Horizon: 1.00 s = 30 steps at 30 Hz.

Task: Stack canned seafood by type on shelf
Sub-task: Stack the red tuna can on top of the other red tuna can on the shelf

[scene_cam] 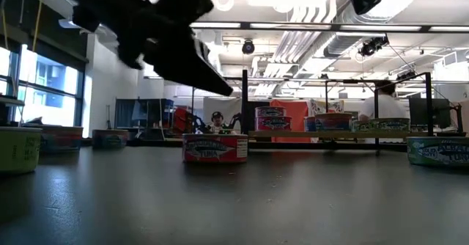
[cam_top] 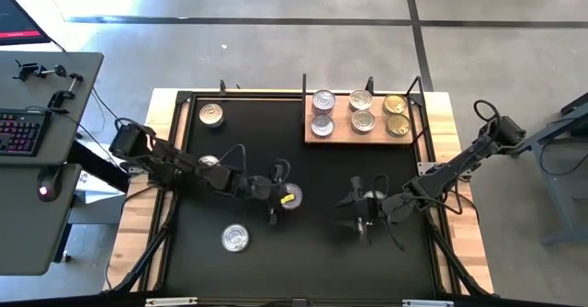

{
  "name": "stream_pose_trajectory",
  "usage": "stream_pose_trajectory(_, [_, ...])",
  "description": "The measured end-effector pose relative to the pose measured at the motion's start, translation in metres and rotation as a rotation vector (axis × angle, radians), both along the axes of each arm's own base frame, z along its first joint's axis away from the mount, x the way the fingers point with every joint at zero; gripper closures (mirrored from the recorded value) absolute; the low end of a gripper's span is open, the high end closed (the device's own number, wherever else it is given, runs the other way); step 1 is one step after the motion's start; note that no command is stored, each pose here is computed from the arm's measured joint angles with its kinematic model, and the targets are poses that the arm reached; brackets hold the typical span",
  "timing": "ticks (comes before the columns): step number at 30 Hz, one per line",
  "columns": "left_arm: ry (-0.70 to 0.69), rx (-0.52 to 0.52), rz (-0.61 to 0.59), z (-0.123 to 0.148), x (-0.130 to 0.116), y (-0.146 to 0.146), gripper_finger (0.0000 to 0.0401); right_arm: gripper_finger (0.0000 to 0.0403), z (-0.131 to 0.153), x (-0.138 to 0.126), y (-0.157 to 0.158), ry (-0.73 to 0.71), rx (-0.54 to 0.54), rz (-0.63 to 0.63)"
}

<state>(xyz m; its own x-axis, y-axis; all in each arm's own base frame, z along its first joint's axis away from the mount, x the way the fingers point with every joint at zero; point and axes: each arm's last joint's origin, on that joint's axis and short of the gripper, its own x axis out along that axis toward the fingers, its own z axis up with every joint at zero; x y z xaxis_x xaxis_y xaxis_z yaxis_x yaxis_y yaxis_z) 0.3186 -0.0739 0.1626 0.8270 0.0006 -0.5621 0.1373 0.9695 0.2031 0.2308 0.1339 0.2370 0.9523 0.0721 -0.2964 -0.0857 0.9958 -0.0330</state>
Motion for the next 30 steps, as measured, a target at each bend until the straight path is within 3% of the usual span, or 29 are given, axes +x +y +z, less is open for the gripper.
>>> stream_pose_trajectory(5, [0.044, 0.126, -0.167, -0.003, -0.004, -0.012, 0.0321, 0.0219, -0.002, 0.0, -0.003, 0.004, 0.019, -0.098])
stream_pose_trajectory(9, [0.111, 0.192, -0.212, -0.016, -0.005, -0.014, 0.0272, 0.0219, -0.003, -0.001, -0.003, 0.008, 0.034, -0.119])
stream_pose_trajectory(12, [0.149, 0.228, -0.236, -0.029, -0.004, -0.014, 0.0262, 0.0219, -0.003, -0.001, -0.003, 0.005, 0.035, -0.119])
stream_pose_trajectory(16, [0.172, 0.319, -0.183, -0.044, 0.001, -0.014, 0.0277, 0.0219, -0.002, 0.0, -0.004, -0.001, 0.031, -0.128])
stream_pose_trajectory(20, [0.178, 0.402, -0.1, -0.051, 0.001, -0.015, 0.0324, 0.0219, -0.002, -0.001, -0.004, -0.004, 0.026, -0.139])
stream_pose_trajectory(25, [0.173, 0.408, -0.092, -0.051, 0.001, -0.018, 0.0392, 0.0219, -0.002, -0.001, -0.004, -0.003, 0.024, -0.139])
stream_pose_trajectory(30, [0.149, 0.405, -0.089, -0.047, 0.0, -0.02, 0.0396, 0.0219, -0.002, -0.001, -0.004, -0.003, 0.025, -0.139])
